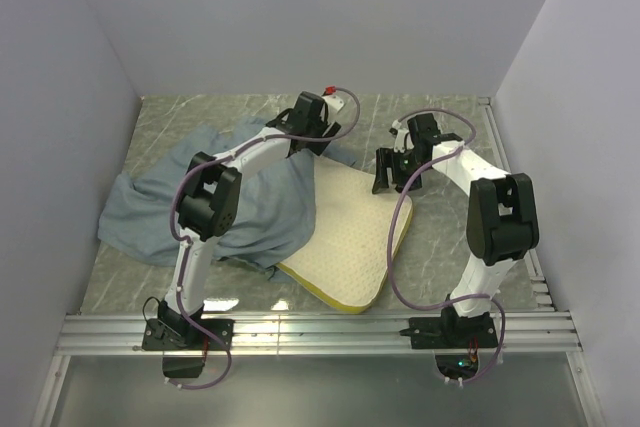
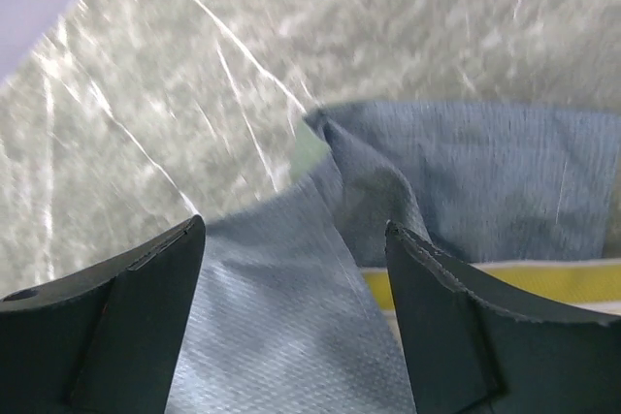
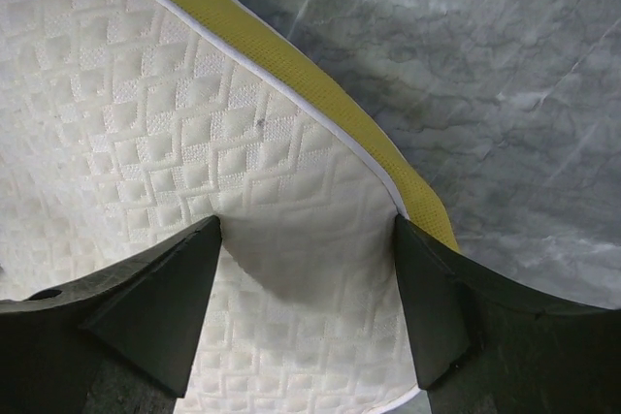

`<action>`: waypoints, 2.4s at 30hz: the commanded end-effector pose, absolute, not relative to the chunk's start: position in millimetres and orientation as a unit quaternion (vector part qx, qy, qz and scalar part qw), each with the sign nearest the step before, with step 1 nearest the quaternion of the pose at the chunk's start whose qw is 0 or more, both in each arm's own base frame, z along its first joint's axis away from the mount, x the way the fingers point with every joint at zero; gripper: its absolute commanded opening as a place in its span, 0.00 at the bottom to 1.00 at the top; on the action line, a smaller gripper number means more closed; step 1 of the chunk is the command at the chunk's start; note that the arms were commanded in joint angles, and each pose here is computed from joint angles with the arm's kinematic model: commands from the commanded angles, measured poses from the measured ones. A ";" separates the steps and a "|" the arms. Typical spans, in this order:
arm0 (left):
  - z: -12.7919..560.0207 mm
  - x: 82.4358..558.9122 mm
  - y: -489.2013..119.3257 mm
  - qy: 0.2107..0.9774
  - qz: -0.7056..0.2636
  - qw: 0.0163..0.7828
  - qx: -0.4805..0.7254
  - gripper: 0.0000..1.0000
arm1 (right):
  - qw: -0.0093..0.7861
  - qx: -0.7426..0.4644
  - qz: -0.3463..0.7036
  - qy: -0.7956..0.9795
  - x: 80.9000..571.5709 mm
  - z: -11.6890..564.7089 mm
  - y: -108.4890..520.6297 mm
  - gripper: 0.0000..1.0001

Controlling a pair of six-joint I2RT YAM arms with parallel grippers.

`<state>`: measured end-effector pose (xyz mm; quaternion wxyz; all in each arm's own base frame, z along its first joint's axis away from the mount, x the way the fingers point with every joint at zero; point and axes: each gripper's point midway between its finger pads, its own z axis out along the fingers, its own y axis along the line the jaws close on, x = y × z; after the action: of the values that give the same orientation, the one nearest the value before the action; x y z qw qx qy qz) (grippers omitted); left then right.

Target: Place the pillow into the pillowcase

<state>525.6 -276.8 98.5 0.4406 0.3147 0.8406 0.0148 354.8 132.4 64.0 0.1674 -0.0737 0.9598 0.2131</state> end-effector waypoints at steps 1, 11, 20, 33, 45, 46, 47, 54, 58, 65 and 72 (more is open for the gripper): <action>126.1 543.4 -288.0 0.820 0.004 0.472 0.323 0.81 | 0.145 -0.085 0.231 0.958 337.7 65.5 137.7 0.79; 67.0 532.5 -298.2 0.841 -0.023 0.402 0.361 0.68 | 0.127 -0.094 0.256 0.954 331.5 60.4 144.6 0.65; 114.8 490.7 -351.7 0.821 -0.192 0.389 0.371 0.00 | 0.150 -0.093 0.318 0.932 339.4 77.3 170.5 0.00; 225.9 358.2 -464.9 0.738 -0.481 0.336 0.334 0.00 | 0.258 -0.094 0.401 0.874 351.5 167.8 205.5 0.00; 160.8 401.2 -450.3 0.785 -0.466 0.310 0.266 0.06 | 0.272 -0.104 0.384 0.876 341.2 158.4 197.5 0.00; 164.6 411.6 -438.5 0.787 -0.457 0.321 0.264 0.12 | 0.269 -0.104 0.379 0.879 340.7 154.5 195.9 0.00; 163.2 414.5 -428.2 0.791 -0.437 0.325 0.279 0.27 | 0.268 -0.103 0.371 0.883 340.5 150.5 193.5 0.00; 215.5 397.6 -335.2 0.770 -0.285 0.388 0.419 0.99 | 0.274 -0.133 0.293 0.906 343.6 149.7 165.5 0.66; 262.5 382.4 -252.5 0.774 -0.279 0.416 0.388 0.99 | 0.315 -0.180 0.221 0.906 340.1 176.2 148.5 0.80; 277.5 367.5 -135.0 0.815 -0.319 0.445 0.187 0.99 | 0.373 -0.324 0.127 0.860 298.1 207.4 221.8 0.82; 273.5 348.8 -40.2 0.831 -0.296 0.467 0.064 0.99 | 0.326 -0.458 0.131 0.817 223.5 184.0 334.1 0.84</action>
<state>366.6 -51.2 264.2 0.4657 0.0884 0.8370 -0.2733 227.5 321.5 192.3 0.3274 -0.4421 0.8156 0.1792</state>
